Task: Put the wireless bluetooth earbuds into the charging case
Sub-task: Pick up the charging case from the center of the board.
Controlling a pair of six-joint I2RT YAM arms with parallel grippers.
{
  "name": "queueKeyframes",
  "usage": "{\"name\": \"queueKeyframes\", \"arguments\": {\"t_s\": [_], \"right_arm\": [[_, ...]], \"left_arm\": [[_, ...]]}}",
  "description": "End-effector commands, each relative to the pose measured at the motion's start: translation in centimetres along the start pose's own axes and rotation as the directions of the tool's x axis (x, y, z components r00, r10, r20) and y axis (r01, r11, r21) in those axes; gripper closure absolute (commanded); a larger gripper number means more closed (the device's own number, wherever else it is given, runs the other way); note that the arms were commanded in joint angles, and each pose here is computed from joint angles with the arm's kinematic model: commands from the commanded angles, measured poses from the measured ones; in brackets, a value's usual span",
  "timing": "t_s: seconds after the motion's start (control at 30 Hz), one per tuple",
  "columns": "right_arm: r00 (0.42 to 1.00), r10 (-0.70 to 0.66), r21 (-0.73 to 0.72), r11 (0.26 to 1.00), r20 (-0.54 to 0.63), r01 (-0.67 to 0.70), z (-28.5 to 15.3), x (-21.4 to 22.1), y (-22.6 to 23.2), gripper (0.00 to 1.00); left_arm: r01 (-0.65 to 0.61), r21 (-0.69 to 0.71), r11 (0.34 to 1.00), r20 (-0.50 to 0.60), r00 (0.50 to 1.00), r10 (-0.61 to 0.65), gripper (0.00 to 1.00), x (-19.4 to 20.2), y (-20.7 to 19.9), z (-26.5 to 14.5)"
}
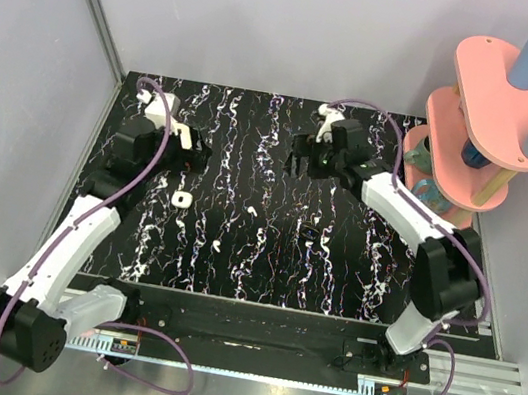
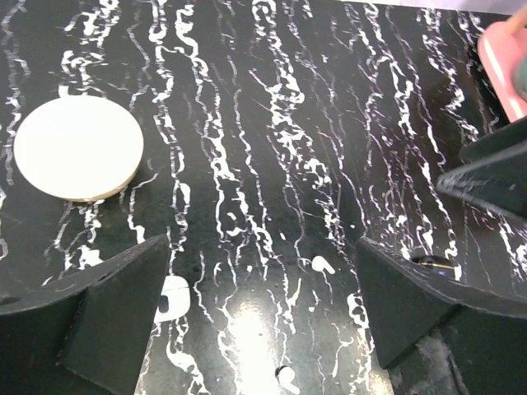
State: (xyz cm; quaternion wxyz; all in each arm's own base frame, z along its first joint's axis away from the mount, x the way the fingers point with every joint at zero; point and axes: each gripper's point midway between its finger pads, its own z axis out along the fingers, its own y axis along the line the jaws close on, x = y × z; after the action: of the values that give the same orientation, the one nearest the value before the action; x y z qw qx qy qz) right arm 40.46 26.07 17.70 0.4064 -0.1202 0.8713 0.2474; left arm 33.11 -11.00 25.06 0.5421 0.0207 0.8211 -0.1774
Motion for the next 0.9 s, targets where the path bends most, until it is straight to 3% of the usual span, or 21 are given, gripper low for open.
{"name": "queueKeyframes", "arguments": {"t_s": [0.0,0.1,0.17,0.23,0.37,0.57,0.7,0.87], "right_arm": [[0.982,-0.191,-0.259,0.948,0.014,0.188,1.4,0.0,6.4,0.00],[0.918,-0.392,-0.329,0.861,0.059,0.389,3.1,1.8,8.2,0.00],[0.891,-0.449,-0.397,0.807,0.067,0.436,4.1,3.2,9.9,0.00],[0.859,-0.501,-0.544,0.694,0.106,0.472,4.5,5.1,12.0,0.00],[0.836,-0.505,-0.628,0.584,0.215,0.514,5.8,5.1,14.3,0.00],[0.740,-0.577,-0.670,0.401,0.345,0.625,8.0,7.2,17.2,0.00],[0.693,-0.539,-0.675,0.279,0.479,0.683,8.7,7.7,20.0,0.00],[0.720,-0.465,-0.737,0.189,0.515,0.649,9.8,8.7,23.0,0.00]], "left_arm": [[-0.001,-0.129,0.992,0.073,0.997,0.011,0.01,-3.7,2.0,-2.3],[0.008,-0.150,0.989,0.128,0.992,0.012,0.01,-5.4,2.1,-4.0],[0.015,-0.162,0.987,0.170,0.985,0.013,0.01,-6.3,2.3,-5.2],[0.018,-0.171,0.985,0.183,0.983,0.013,0.01,-6.3,2.5,-5.7],[0.024,-0.165,0.986,0.208,0.978,0.011,0.01,-6.3,2.5,-6.5],[0.025,-0.160,0.987,0.205,0.979,0.008,0.01,-5.6,2.6,-6.4],[0.017,-0.155,0.988,0.206,0.978,0.016,0.01,-5.4,2.6,-6.4],[0.015,-0.149,0.989,0.206,0.978,0.016,0.01,-5.0,2.6,-6.5]]}}
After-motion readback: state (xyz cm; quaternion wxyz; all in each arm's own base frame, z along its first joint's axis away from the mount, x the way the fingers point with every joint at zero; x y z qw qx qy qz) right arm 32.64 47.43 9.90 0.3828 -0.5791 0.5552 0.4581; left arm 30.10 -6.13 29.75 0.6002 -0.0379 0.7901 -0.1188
